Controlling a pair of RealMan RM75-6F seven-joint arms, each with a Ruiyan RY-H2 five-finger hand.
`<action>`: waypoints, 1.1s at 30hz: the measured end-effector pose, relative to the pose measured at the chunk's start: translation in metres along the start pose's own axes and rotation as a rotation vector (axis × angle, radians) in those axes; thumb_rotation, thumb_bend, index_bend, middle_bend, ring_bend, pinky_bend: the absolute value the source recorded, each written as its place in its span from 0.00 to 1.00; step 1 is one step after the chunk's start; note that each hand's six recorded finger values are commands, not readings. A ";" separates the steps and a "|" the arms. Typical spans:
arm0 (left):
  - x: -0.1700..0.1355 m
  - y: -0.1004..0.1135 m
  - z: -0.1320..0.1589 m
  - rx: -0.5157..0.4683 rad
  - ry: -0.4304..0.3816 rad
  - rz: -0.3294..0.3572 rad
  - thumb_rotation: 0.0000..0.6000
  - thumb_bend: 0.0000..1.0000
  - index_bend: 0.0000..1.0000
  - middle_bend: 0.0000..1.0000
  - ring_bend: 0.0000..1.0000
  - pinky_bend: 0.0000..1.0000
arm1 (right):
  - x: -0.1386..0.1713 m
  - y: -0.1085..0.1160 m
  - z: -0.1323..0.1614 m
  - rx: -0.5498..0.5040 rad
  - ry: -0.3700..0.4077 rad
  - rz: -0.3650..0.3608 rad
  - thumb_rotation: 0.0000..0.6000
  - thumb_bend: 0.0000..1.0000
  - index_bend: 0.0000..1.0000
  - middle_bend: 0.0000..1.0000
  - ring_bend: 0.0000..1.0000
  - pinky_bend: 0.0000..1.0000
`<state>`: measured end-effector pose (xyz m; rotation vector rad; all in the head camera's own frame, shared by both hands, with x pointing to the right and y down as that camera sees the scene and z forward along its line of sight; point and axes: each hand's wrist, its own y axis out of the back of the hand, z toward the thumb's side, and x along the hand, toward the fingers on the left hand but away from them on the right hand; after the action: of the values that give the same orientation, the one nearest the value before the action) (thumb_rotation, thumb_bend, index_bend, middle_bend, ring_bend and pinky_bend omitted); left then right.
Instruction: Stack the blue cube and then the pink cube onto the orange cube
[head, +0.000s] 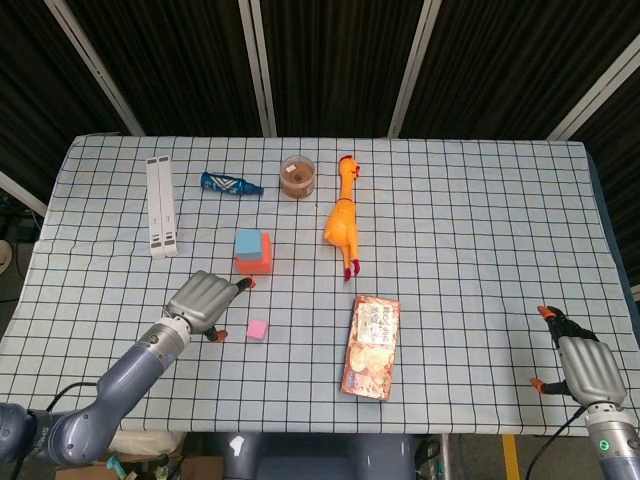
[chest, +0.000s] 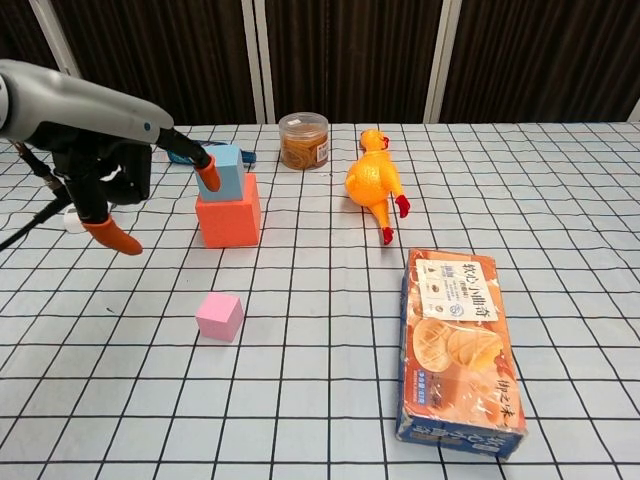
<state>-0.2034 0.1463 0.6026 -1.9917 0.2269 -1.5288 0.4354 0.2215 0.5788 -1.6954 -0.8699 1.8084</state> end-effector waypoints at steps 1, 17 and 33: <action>0.001 -0.005 0.000 -0.002 0.009 0.001 1.00 0.26 0.21 0.90 0.73 0.83 | 0.000 0.000 0.000 0.000 0.001 0.000 1.00 0.13 0.08 0.09 0.19 0.24; 0.024 -0.049 0.012 -0.004 0.024 0.006 1.00 0.14 0.08 0.90 0.74 0.83 | -0.001 -0.004 0.000 0.001 0.003 0.015 1.00 0.13 0.08 0.09 0.19 0.24; 0.029 -0.057 0.008 0.055 0.036 -0.014 1.00 0.30 0.27 0.90 0.74 0.83 | -0.001 -0.004 0.002 0.001 0.006 0.021 1.00 0.13 0.08 0.09 0.19 0.24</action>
<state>-0.1992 0.1814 0.6569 -1.9277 0.1836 -1.5645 0.4336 0.2235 0.5826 -1.7139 -0.8518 1.8164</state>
